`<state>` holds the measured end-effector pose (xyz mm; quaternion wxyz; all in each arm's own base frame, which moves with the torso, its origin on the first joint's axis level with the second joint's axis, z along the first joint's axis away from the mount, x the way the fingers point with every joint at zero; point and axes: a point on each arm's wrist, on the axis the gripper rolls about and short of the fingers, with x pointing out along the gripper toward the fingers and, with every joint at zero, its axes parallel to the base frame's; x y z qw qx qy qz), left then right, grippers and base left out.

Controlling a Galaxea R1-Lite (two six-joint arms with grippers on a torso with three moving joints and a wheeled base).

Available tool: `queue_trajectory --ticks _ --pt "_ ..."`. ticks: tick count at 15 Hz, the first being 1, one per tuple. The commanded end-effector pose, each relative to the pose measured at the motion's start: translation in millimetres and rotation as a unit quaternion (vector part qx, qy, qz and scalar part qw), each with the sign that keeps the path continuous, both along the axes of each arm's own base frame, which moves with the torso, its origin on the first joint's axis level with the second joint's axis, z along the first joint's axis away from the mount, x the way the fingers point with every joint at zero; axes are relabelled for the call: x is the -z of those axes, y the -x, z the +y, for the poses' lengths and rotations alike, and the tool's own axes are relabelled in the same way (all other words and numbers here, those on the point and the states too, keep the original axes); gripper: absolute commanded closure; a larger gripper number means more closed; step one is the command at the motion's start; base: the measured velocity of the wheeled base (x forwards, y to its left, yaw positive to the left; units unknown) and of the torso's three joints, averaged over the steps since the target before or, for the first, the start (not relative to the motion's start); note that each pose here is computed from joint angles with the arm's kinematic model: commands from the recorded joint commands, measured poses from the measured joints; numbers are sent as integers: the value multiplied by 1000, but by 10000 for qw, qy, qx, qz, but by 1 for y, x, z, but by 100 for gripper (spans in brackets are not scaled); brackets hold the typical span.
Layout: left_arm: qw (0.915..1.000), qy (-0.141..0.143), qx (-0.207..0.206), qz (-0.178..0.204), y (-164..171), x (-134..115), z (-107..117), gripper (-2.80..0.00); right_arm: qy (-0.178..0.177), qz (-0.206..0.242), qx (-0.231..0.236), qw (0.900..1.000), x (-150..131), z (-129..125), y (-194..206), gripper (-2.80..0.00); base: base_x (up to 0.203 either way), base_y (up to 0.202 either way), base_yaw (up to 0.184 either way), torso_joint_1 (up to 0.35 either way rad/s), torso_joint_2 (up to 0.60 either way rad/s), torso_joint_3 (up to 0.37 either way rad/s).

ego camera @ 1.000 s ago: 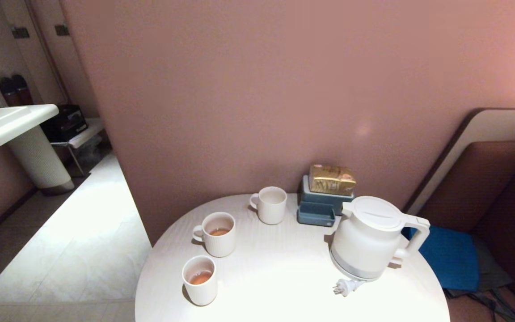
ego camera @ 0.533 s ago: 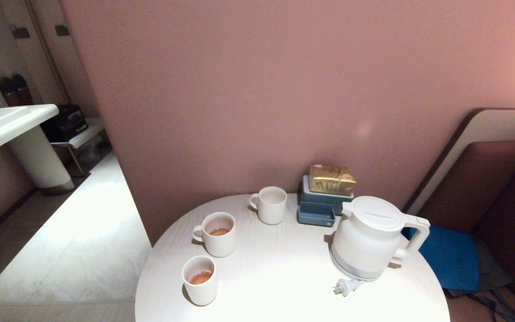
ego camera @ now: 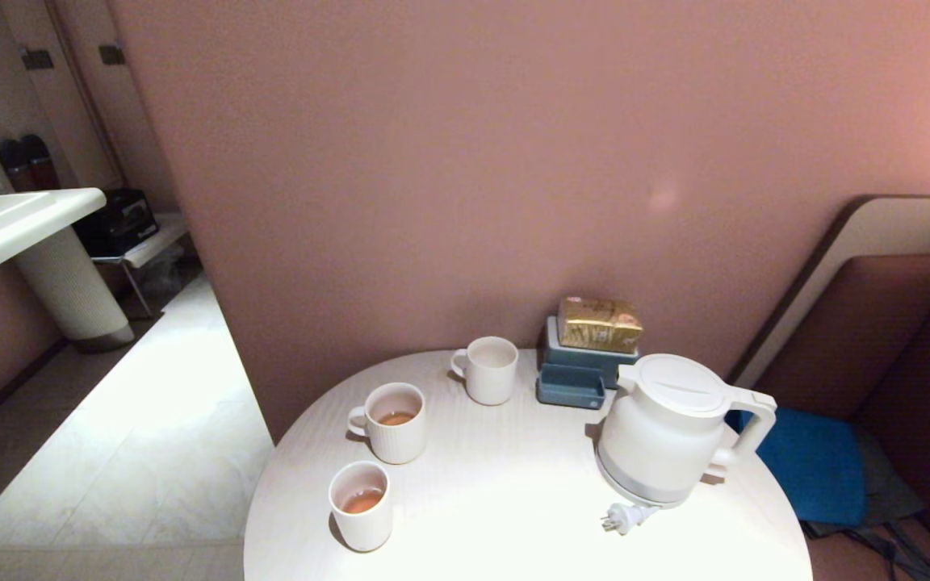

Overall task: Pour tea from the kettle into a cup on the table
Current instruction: Pick up the cup

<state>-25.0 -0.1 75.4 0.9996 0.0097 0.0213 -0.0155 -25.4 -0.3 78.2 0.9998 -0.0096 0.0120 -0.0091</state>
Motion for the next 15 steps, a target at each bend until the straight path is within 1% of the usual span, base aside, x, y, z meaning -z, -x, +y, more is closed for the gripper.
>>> queue_trajectory --ticks 1,5,9,14,15 --pt "10000 -2 0 7 0 0 0 0 34 -103 -12 9999 1 0 -2 -280 0 0 0 0 0 0" --pt "10000 -2 0 14 0 0 0 0 69 -143 -32 9999 2 0 -3 -280 0 0 0 0 0 0" --pt "10000 -2 0 13 0 0 0 0 -57 -112 -38 9999 3 0 -3 -280 0 0 0 0 0 0" --pt "10000 -2 0 7 0 0 0 0 -52 -119 -38 9999 3 0 -3 -280 0 0 0 0 0 0" --pt "10000 -2 5 11 0 0 0 0 -49 -127 -38 9999 2 0 -3 0 0 0 0 0 0 0"
